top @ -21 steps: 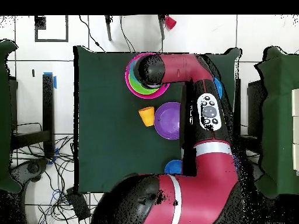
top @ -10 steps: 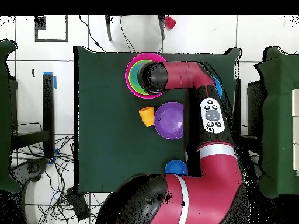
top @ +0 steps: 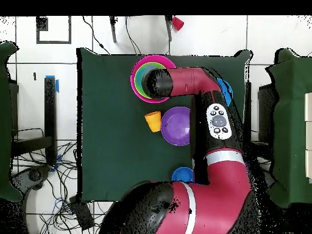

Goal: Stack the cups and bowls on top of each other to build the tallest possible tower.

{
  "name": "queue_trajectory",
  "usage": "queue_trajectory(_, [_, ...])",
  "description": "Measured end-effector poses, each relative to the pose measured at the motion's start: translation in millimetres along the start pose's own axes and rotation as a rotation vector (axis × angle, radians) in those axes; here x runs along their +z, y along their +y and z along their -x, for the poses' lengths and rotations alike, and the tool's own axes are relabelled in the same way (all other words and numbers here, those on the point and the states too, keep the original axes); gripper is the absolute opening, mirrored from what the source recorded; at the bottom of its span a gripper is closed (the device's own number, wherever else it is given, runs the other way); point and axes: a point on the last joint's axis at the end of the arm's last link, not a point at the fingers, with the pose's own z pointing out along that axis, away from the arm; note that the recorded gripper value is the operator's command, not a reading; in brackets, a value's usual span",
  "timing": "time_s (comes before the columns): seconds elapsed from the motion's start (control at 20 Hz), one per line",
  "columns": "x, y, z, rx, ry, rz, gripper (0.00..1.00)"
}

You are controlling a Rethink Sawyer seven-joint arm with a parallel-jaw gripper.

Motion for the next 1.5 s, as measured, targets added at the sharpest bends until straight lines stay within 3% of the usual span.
queue_trajectory(0.1, [0, 1, 0.3, -0.007, -0.007, -0.003, 0.0])
queue_trajectory(0.15, [0, 4, 0.4, -0.013, -0.009, -0.003, 1.0])
queue_trajectory(1.05, [-5, 4, 4.2, -0.016, -0.018, -0.007, 1.0])
queue_trajectory(1.35, [-28, 1, 16.1, -0.013, -0.042, -0.015, 1.0])
queue_trajectory(1.5, [-54, 0, 20.1, -0.007, -0.032, -0.017, 1.0])
